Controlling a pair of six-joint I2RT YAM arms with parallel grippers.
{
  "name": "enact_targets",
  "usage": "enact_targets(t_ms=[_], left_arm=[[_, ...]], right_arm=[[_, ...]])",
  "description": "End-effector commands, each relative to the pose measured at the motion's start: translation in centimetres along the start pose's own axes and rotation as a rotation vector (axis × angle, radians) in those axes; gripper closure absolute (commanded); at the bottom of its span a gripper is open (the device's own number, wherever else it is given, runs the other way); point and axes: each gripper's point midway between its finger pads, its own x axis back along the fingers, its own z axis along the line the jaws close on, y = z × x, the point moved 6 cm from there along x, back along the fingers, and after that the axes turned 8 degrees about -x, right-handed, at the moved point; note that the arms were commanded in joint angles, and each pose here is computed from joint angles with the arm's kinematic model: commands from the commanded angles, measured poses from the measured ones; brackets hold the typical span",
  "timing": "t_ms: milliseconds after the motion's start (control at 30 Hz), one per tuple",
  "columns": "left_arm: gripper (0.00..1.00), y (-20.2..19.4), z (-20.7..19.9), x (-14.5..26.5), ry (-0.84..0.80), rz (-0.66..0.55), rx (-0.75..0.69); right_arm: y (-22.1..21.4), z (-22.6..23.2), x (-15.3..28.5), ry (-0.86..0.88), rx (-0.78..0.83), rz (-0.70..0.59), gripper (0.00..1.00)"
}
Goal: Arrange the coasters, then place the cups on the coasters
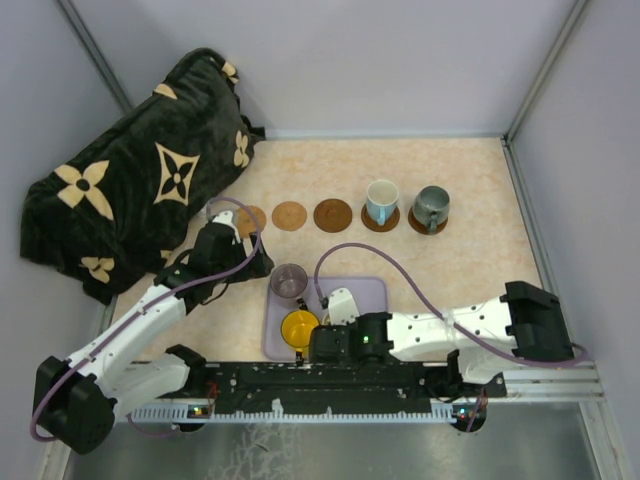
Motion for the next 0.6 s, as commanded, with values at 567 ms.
enact_targets(t_ms=[567], left_arm=[[0.01,0.2,-0.3,-0.1,-0.022,-0.032,0.005]], right_arm=[[10.8,-2.0,2.9,-0.149,-0.179,-0.433,1.00]])
